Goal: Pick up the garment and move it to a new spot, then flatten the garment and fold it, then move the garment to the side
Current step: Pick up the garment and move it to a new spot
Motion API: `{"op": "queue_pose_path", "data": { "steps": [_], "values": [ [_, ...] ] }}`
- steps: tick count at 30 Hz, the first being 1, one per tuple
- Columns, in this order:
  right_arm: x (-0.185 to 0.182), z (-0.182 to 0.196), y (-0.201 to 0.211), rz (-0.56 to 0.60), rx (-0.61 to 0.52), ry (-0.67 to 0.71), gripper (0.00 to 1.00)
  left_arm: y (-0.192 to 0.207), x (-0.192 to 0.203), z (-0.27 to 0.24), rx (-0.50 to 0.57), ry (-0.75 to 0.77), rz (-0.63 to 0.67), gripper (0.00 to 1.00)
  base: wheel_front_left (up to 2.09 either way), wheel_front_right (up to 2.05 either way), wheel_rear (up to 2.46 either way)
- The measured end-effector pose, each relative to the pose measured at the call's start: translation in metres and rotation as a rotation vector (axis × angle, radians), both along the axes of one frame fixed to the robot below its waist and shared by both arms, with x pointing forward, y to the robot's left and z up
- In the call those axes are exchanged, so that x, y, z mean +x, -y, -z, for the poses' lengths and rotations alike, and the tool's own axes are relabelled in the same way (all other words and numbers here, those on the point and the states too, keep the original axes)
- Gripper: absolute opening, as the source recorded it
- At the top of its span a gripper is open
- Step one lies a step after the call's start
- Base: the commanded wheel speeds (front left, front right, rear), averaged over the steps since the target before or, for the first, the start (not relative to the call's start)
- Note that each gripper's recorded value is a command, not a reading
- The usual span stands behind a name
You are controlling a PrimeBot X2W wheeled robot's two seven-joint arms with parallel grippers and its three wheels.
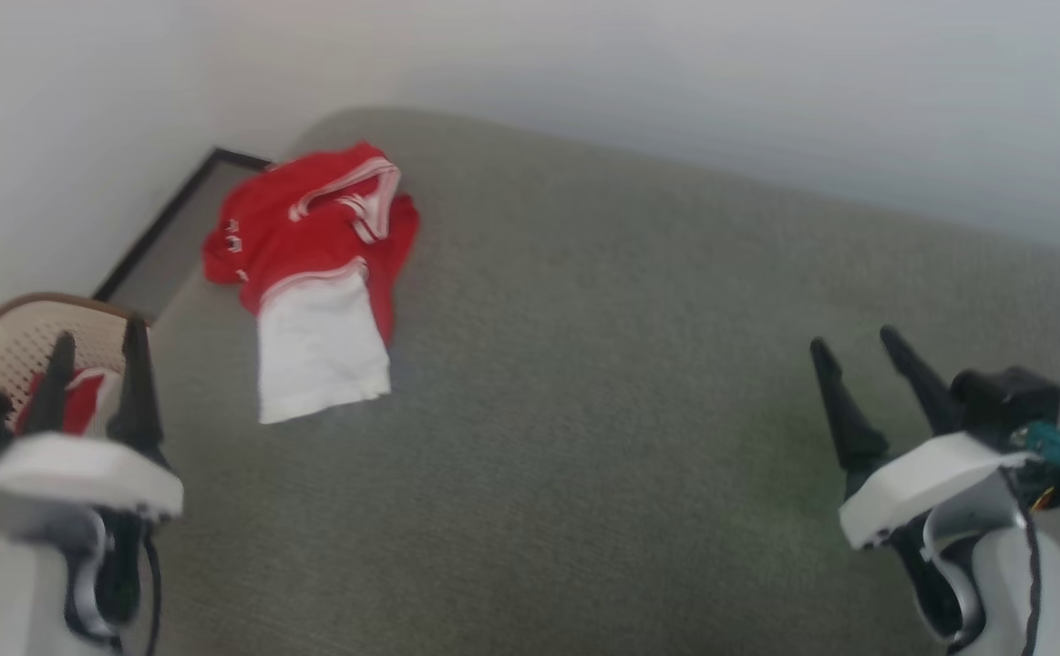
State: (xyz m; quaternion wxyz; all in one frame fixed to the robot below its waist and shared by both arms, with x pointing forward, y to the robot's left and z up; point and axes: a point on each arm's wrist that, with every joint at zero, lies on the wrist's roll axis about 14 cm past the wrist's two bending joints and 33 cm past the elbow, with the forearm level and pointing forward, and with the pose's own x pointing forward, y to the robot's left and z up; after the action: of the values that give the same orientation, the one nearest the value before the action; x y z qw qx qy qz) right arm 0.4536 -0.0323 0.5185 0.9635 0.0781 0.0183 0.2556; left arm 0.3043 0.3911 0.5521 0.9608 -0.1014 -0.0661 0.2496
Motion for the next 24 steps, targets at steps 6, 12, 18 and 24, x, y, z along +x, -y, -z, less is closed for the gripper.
{"op": "queue_pose_path", "data": {
  "steps": [6,12,18,24],
  "values": [
    [0.023,0.012,0.019,0.036,-0.012,-0.017,1.0,-0.01,0.061,0.003,0.004,-0.046,0.04,1.0,0.0,0.0,0.0],
    [0.044,0.037,0.041,0.08,-0.037,-0.059,1.0,-0.019,0.121,0.027,-0.028,-0.128,0.06,1.0,0.0,0.0,0.0],
    [0.056,0.059,0.058,0.109,-0.054,-0.094,1.0,-0.017,0.159,0.073,-0.066,-0.287,0.091,1.0,0.0,0.0,0.0],
    [0.065,0.086,0.078,0.147,-0.083,-0.143,1.0,-0.009,0.184,0.136,-0.15,-0.502,0.112,1.0,0.0,0.0,0.0]
  ]
}}
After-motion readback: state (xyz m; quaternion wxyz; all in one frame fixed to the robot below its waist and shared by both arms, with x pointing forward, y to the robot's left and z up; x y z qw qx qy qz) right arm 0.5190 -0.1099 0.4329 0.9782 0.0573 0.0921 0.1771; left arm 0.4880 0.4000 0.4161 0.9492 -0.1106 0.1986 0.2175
